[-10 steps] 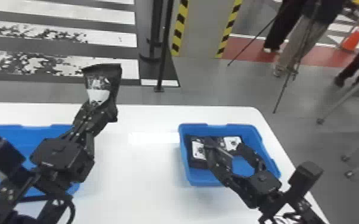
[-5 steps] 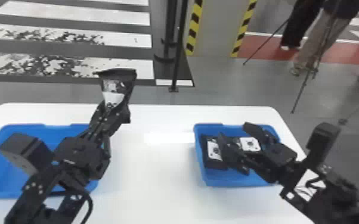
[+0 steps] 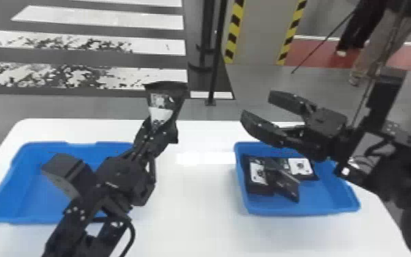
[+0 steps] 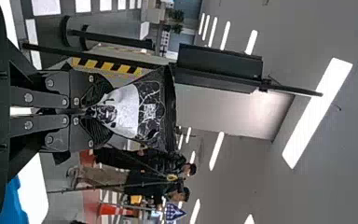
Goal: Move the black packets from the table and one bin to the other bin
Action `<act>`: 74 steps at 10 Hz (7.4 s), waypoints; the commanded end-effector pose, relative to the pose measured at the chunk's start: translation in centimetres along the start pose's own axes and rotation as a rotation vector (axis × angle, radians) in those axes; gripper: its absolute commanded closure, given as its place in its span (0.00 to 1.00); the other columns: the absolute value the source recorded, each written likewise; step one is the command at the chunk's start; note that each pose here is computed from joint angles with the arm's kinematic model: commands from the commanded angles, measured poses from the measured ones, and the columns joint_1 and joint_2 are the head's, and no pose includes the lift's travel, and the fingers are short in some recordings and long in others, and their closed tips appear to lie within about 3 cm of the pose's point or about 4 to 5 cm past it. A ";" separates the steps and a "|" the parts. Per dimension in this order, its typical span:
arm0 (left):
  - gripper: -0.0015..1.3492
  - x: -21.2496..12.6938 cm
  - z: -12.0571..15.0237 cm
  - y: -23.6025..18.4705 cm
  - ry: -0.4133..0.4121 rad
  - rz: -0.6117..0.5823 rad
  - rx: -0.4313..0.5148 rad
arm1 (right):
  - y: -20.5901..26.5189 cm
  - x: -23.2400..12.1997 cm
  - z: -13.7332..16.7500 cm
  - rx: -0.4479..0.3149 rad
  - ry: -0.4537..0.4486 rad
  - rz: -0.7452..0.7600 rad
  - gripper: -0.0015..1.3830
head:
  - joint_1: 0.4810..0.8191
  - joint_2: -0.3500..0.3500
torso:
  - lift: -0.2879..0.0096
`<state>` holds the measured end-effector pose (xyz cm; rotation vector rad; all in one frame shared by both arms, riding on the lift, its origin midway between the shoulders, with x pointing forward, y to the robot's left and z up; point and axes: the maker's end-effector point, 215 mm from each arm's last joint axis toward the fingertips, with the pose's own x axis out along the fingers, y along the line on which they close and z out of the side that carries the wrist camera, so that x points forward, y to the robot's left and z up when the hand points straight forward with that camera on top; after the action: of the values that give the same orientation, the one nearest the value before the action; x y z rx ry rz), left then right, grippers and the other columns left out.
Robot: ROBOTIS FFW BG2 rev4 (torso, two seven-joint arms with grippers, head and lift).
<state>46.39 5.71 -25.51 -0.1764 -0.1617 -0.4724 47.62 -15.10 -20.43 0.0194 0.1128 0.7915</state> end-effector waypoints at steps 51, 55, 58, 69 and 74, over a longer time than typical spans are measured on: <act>0.19 -13.3 0.3 16.5 0.134 0.438 0.343 | -6.0 -12.4 -7.6 -0.045 -0.108 -0.483 0.05 | 0.63 0.34 | 0.60; 0.19 -19.0 1.5 19.5 0.199 0.550 0.406 | -4.4 -14.6 -9.1 -0.059 -0.069 -0.546 0.05 | 0.63 0.55 | 0.60; 0.19 -18.3 0.3 18.1 0.188 0.540 0.297 | -4.6 -15.1 -9.5 -0.050 -0.073 -0.561 0.06 | 0.63 0.53 | 0.60; 0.19 -16.6 1.2 16.3 0.108 0.519 0.222 | -5.4 -16.7 -9.8 -0.060 -0.068 -0.611 0.07 | 0.63 0.43 | 0.60; 0.19 -16.3 1.6 16.0 0.089 0.511 0.223 | -5.3 -16.6 -9.2 -0.093 -0.061 -0.608 0.07 | 0.63 0.43 | 0.60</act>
<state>39.30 27.20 -29.27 0.0295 -0.0730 0.0473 38.90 -30.86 -28.30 -0.0742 0.0179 0.1869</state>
